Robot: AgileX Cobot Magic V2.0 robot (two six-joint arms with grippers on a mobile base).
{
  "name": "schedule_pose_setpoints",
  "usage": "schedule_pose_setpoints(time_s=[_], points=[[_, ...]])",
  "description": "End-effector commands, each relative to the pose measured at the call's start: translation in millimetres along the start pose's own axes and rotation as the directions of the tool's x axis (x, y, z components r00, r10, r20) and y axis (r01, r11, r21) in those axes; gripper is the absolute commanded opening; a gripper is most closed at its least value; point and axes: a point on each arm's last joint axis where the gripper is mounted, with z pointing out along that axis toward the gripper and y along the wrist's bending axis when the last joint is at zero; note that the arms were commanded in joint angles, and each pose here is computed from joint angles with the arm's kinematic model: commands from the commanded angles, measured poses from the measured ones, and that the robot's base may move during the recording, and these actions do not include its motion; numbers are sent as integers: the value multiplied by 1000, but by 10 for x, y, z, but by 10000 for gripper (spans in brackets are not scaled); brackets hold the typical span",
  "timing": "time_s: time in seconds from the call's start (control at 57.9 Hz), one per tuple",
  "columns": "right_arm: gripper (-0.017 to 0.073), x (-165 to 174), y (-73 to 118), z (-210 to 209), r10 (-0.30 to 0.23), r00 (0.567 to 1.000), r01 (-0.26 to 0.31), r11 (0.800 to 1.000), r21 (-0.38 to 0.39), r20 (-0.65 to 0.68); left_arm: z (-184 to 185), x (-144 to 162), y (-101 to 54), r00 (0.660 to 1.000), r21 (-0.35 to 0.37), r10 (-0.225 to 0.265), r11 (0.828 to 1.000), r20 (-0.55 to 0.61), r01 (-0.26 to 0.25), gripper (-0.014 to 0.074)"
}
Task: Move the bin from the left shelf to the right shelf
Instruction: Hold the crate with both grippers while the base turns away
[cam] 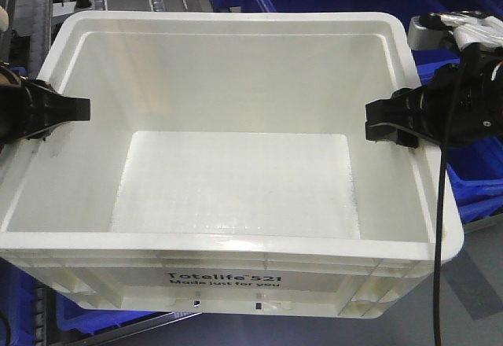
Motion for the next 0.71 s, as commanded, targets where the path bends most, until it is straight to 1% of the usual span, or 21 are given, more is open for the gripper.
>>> schedule_pose_setpoints(time_s=[0.0, 0.691], points=[[-4, -158, 83, -241, -37, 985, 41, 999, -19, 171, -222, -221, -74, 980, 53, -5, 999, 199, -6, -6], [-4, -157, 83, -240, -37, 985, 41, 999, -20, 170, -222, -221, -74, 980, 53, -5, 999, 199, -6, -6]])
